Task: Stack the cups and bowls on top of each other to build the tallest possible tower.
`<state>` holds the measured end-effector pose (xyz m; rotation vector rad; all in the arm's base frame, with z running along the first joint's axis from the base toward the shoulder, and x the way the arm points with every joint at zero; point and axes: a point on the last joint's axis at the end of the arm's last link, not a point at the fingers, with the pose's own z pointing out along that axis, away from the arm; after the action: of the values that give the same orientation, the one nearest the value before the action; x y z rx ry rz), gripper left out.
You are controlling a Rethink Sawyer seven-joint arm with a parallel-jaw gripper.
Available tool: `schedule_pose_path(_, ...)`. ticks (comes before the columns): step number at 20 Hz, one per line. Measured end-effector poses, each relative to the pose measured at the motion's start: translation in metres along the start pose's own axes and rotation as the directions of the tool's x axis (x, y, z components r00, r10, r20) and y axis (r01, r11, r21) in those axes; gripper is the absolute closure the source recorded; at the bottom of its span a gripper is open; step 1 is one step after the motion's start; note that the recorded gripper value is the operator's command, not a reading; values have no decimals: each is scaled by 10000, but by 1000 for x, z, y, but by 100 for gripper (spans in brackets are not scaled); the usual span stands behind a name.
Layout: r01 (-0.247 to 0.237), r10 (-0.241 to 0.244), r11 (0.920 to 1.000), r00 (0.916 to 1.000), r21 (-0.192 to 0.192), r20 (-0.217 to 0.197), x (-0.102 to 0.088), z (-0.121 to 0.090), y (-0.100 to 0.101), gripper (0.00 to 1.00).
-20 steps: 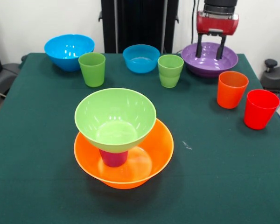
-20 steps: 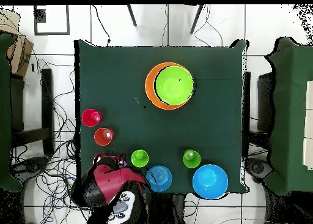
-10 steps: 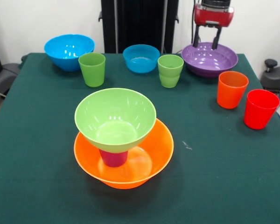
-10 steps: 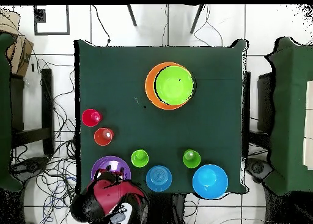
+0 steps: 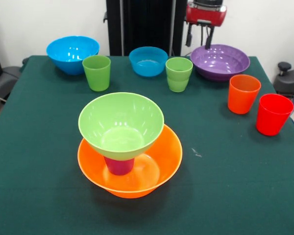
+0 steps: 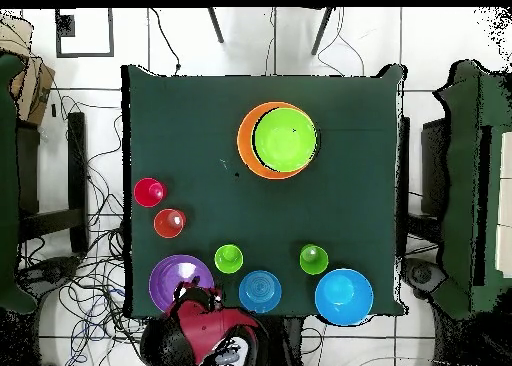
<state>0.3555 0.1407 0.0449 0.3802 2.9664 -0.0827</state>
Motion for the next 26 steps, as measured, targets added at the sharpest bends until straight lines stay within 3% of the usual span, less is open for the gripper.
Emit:
schedule_pose_path(9,-311,311,9993,9995,195,-6,7,18,-21,0)
schedule_pose_path(26,-277,309,9981,9978,553,-582,35,42,-36,0)
